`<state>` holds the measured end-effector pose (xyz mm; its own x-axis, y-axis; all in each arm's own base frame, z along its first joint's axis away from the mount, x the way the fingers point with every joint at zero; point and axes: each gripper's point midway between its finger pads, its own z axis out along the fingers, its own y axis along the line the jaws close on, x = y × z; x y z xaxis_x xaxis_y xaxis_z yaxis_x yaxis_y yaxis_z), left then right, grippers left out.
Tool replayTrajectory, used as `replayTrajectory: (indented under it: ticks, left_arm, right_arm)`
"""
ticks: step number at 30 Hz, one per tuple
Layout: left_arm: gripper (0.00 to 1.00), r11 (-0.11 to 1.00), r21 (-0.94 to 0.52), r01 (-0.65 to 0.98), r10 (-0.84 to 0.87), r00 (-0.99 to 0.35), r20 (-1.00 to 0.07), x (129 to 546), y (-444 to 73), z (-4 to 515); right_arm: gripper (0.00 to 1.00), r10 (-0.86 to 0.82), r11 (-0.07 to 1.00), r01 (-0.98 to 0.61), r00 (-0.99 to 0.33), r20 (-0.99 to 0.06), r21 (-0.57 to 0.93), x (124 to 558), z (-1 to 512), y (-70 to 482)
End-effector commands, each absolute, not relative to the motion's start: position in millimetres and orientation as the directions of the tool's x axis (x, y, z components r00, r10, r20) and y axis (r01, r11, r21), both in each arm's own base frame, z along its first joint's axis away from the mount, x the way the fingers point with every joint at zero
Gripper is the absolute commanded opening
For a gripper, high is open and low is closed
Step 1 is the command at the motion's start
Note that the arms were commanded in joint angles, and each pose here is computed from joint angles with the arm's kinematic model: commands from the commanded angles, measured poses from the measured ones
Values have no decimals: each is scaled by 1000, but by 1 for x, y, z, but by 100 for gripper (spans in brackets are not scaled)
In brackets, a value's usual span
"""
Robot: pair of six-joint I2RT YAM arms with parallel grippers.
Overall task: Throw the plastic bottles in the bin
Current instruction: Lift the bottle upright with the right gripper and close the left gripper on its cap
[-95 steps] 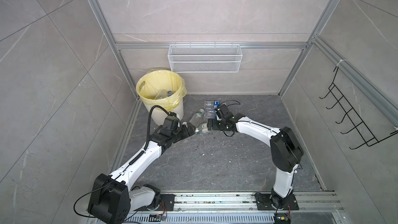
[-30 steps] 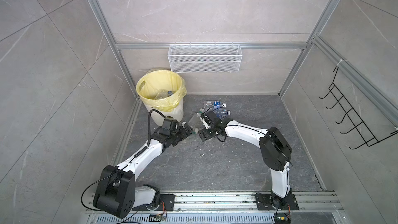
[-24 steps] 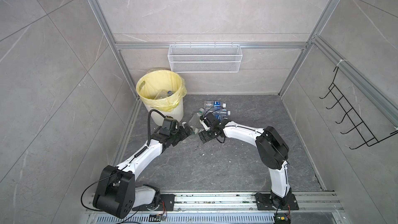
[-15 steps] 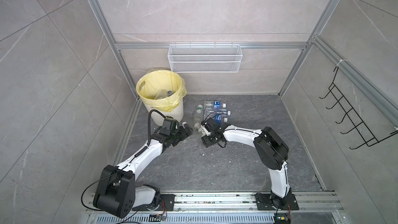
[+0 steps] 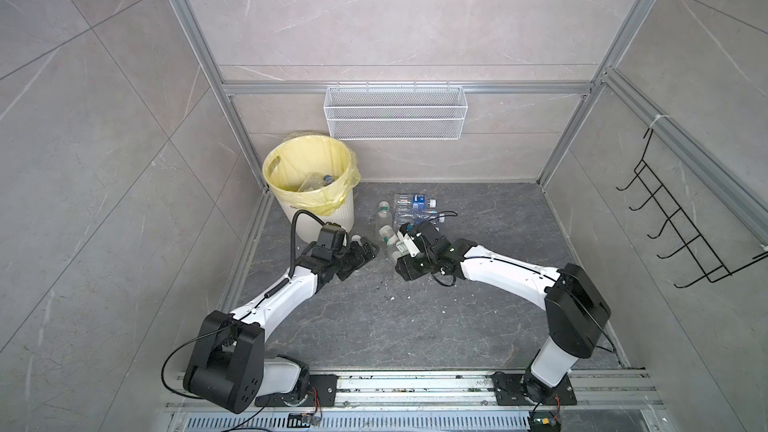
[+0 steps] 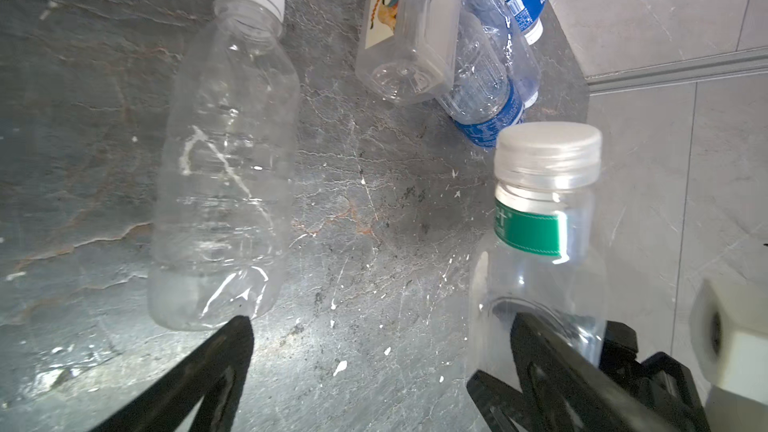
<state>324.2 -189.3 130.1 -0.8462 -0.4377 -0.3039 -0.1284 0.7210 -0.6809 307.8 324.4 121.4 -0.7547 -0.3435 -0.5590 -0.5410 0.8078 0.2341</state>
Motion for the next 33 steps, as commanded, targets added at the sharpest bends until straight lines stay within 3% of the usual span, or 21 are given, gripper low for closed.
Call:
replayTrajectory:
  ticks: [1,17,33]
  left_arm:
    - [99,654,-756,-33,-447,-823,-351,342,-212,172]
    - [88,564,-817,119,-488,-750,-446,363,-233,234]
    - [55,584,-800,140,-437,-776,-455,359,-251,227]
  right_arm:
    - [56,-305,770,-555,-753,-583,314,294,145,332]
    - [54,-282,720,-582,-743,-607,378,280,170,346]
    - [54,-251,686,-590,-742,-622,427,279,186,360]
